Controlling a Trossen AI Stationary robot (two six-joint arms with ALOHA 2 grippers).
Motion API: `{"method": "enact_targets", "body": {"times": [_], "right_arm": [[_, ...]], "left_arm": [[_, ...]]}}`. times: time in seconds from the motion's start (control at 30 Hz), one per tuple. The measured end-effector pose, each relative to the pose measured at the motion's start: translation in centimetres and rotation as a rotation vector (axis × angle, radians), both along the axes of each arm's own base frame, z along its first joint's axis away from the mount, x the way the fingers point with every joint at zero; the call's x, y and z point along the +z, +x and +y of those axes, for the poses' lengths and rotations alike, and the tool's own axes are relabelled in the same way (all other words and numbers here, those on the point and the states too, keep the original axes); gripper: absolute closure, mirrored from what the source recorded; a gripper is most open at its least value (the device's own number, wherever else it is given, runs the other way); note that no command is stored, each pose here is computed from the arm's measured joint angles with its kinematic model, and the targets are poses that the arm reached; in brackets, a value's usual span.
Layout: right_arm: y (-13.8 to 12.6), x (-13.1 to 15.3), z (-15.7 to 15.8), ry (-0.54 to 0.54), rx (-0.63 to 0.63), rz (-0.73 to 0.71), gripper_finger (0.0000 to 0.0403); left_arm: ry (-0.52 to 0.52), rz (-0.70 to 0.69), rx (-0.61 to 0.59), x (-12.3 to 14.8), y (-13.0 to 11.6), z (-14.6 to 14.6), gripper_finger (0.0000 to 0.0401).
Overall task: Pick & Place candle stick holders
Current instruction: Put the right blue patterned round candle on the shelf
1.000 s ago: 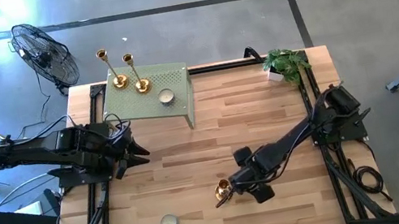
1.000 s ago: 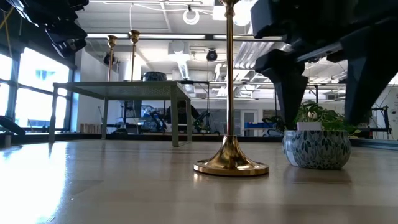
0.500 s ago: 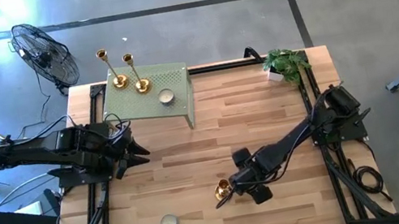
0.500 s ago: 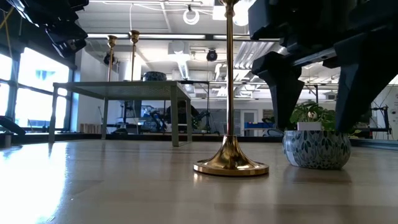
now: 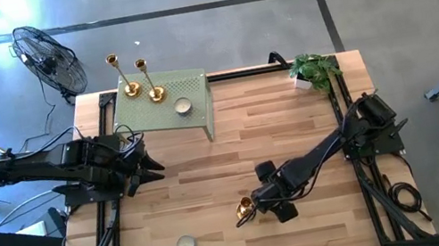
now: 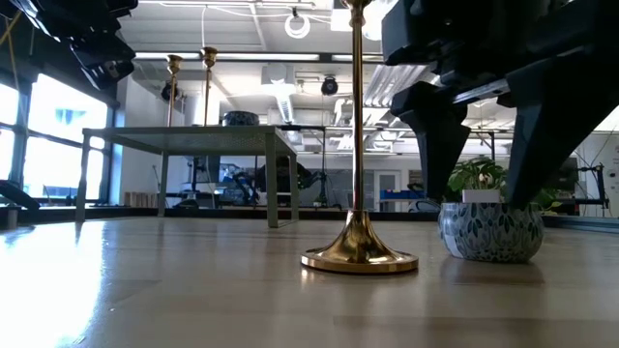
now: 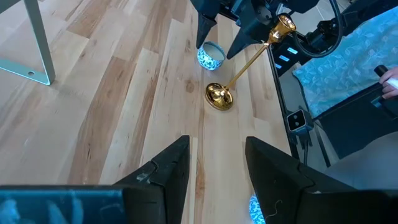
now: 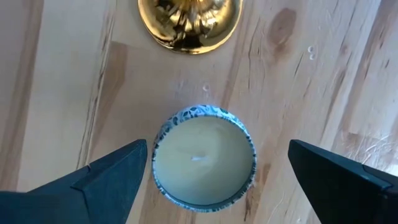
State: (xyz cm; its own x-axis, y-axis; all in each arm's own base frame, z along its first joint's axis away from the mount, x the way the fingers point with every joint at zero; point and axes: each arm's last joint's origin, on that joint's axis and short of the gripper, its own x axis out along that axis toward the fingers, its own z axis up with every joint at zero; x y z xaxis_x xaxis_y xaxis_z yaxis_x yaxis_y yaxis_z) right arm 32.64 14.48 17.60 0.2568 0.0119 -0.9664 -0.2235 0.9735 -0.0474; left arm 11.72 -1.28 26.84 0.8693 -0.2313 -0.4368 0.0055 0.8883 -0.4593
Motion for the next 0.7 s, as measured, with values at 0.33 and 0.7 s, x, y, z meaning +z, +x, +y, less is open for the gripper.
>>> {"method": "enact_targets", "body": {"times": [0.33, 0.7], "right_arm": [[-0.6, -1.1, -0.2, 0.026, -0.037, 0.025, 0.0018], [-0.4, -1.2, -0.1, 0.061, -0.078, 0.013, 0.0018]], "left_arm": [[0.0, 0.001, -0.001, 0.0, 0.0, 0.0, 0.0247], [0.0, 0.0, -0.001, 0.0, 0.0, 0.0, 0.0247]]}}
